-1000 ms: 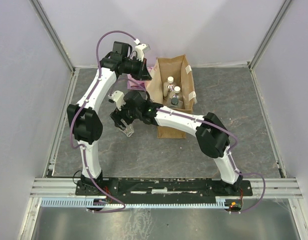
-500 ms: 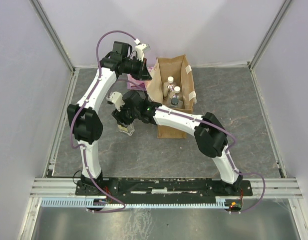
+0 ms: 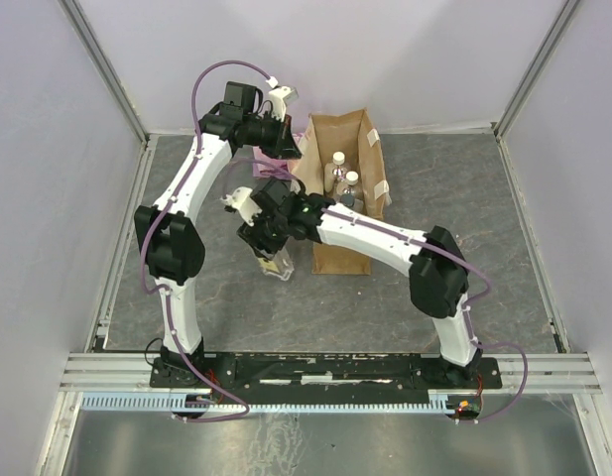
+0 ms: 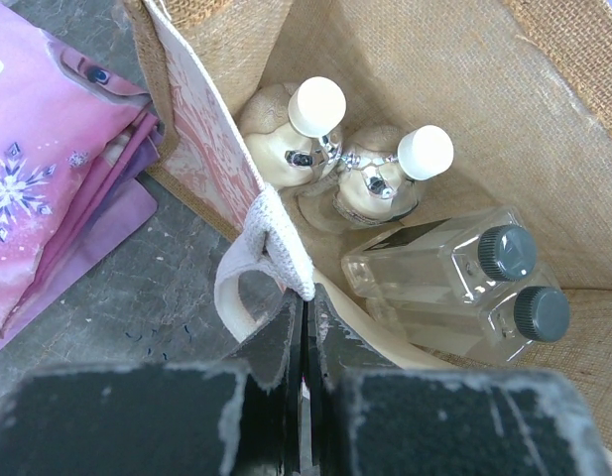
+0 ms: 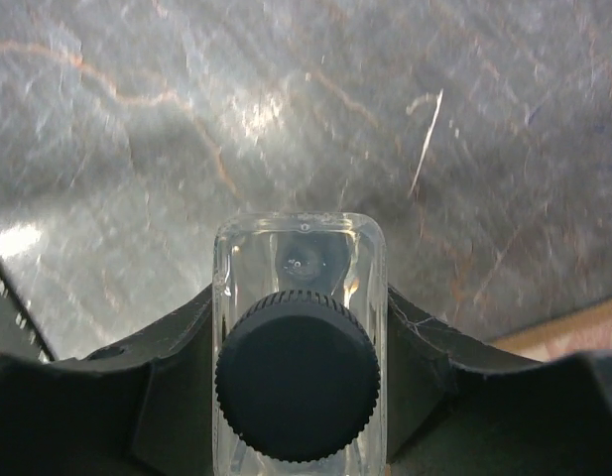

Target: Place the personal care products into the canvas bag

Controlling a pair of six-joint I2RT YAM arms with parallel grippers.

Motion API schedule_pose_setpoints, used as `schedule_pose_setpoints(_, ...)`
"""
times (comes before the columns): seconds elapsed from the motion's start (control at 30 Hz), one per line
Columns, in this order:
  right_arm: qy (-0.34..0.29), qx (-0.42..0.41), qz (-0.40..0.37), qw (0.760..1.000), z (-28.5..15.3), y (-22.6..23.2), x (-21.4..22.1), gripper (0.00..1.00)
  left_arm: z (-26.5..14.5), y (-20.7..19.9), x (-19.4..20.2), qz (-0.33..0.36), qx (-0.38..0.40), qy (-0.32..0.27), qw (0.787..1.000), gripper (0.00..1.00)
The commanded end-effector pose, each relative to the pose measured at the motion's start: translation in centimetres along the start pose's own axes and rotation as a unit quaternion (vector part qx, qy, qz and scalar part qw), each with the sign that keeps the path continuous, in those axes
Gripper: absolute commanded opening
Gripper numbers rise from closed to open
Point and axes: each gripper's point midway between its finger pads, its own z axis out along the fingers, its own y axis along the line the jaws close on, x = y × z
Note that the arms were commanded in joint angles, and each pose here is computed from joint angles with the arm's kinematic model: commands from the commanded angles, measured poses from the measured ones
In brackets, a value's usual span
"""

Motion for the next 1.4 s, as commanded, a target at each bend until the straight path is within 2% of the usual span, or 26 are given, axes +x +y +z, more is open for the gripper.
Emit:
schedule_pose_setpoints(0.0,-0.095,-0.003,-0.003,0.995,-11.1,1.2,-7.5,0.00,-1.4,-0.7,-3.3,0.047,0.007,-0.044,0.998,0.03)
schedule_pose_setpoints(0.33,-0.096,-0.003,-0.010,0.995,-22.5,1.9,-9.4,0.00,-1.3,-0.4,-3.2,0.045,0.001,-0.041,0.998,0.03)
schedule_pose_setpoints(0.57,-0.175,0.092,-0.023,0.980,-29.2,-1.5,-11.9,0.00,-1.7,-1.1,-3.8,0.045,0.012,-0.049,0.998,0.03)
schedule_pose_setpoints(0.8,-0.250,0.200,-0.049,0.946,-35.1,-7.7,-14.0,0.00,-2.2,-1.4,-4.5,0.052,0.012,-0.058,0.997,0.03)
schedule_pose_setpoints(0.97,-0.254,0.246,-0.050,0.934,-36.1,-11.3,-13.4,0.00,-2.2,-1.5,-4.6,0.051,0.012,-0.058,0.997,0.03)
schedule_pose_setpoints(1.13,-0.259,0.256,-0.042,0.930,-36.2,-12.7,-12.9,0.00,-2.3,-1.4,-4.7,0.052,0.009,-0.059,0.997,0.03)
schedule_pose_setpoints(1.27,-0.230,0.252,-0.020,0.940,-33.8,-14.3,-10.7,0.00,-2.3,-1.4,-4.8,0.052,0.007,-0.060,0.997,0.03)
schedule_pose_setpoints(1.37,-0.213,0.207,-0.024,0.955,-30.8,-13.6,-9.2,0.00,-2.3,-1.3,-4.8,0.052,0.006,-0.060,0.997,0.03)
